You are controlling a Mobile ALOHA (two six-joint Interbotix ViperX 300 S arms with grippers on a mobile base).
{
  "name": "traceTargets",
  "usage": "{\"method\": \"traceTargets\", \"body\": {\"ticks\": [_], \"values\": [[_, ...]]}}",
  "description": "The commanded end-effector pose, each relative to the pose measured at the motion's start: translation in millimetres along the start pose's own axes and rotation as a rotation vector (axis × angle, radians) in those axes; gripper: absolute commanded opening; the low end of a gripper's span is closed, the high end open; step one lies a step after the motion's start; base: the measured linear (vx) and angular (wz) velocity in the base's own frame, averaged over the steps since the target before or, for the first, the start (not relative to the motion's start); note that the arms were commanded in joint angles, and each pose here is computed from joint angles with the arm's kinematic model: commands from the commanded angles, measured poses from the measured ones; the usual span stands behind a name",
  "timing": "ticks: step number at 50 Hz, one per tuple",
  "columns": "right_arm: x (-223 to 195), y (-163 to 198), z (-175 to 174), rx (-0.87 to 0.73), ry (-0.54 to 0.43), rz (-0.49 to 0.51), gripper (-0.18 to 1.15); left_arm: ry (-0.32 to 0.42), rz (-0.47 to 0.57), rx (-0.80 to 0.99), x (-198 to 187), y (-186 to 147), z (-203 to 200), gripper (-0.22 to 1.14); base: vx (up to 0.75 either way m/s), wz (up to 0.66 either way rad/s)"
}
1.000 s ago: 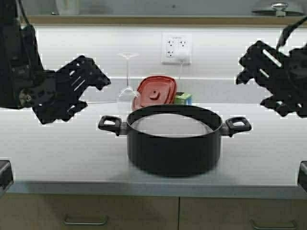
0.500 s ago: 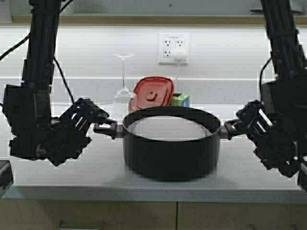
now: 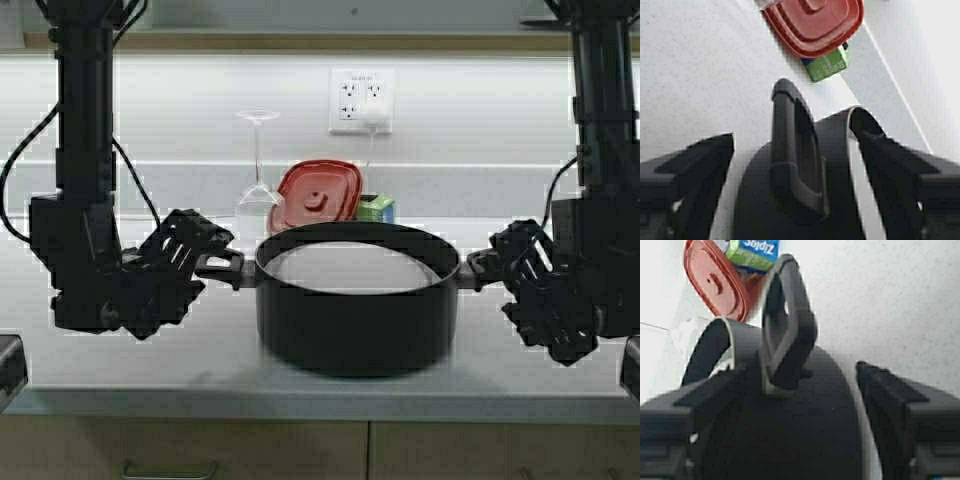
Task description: Open the cabinet, put the pot inside, then close it
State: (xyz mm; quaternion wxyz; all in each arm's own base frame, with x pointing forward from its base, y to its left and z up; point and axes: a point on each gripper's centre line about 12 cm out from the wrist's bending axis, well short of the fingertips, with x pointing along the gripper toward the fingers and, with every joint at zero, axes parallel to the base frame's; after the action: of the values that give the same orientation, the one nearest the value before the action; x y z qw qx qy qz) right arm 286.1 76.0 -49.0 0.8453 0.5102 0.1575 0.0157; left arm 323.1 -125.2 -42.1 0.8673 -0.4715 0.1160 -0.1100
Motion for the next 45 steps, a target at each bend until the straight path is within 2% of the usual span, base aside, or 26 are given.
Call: {"method": "traceTargets", "body": {"ticks": [1, 14, 17, 22, 27, 30, 31, 34, 37, 39, 45], "values": [[9.1, -0.4, 12.4, 0.017, -0.039, 0.025, 0.96, 0.006, -0.014, -0.032, 11.5, -4.3, -0.3, 1.03, 0.00, 0.00], [17.4, -10.3, 17.5, 0.042, -0.005, 0.045, 0.92, 0.017, 0.015, -0.044, 13.6, 3.7, -4.8, 1.02, 0.00, 0.00], [18.0, -11.6, 18.7, 0.044, 0.000, 0.048, 0.84, 0.017, 0.017, -0.042, 13.2, 3.9, -4.7, 1.00, 0.00, 0.00], [23.4, -10.1, 19.6, 0.048, 0.019, 0.077, 0.58, 0.021, 0.021, -0.042, 13.4, 4.8, -5.5, 0.93, 0.00, 0.00], [28.7, -9.6, 21.6, 0.054, 0.026, 0.100, 0.29, 0.022, 0.026, -0.043, 16.4, 5.5, -6.1, 0.72, 0.00, 0.00], [31.5, -9.3, 22.9, 0.058, 0.028, 0.111, 0.13, 0.030, 0.040, -0.043, 17.7, 7.0, -7.1, 0.50, 0.00, 0.00], [31.5, -9.4, 23.0, 0.059, 0.029, 0.111, 0.09, 0.034, 0.046, -0.045, 18.5, 7.7, -7.7, 0.36, 0.00, 0.00], [31.8, -8.7, 22.0, 0.059, 0.038, 0.117, 0.02, 0.042, 0.063, -0.050, 18.6, 9.3, -8.5, 0.07, 0.00, 0.00], [31.1, -8.8, 20.7, 0.059, 0.048, 0.119, 0.04, 0.048, 0.079, -0.050, 18.4, 11.2, -9.2, -0.11, 0.00, 0.00], [30.3, -8.2, 19.9, 0.058, 0.055, 0.120, 0.06, 0.045, 0.087, -0.048, 17.7, 11.9, -8.7, -0.11, 0.00, 0.00], [28.4, -6.0, 17.1, 0.053, 0.081, 0.133, 0.07, 0.031, 0.098, -0.043, 15.2, 11.3, -5.5, 0.06, 0.00, 0.00]]}}
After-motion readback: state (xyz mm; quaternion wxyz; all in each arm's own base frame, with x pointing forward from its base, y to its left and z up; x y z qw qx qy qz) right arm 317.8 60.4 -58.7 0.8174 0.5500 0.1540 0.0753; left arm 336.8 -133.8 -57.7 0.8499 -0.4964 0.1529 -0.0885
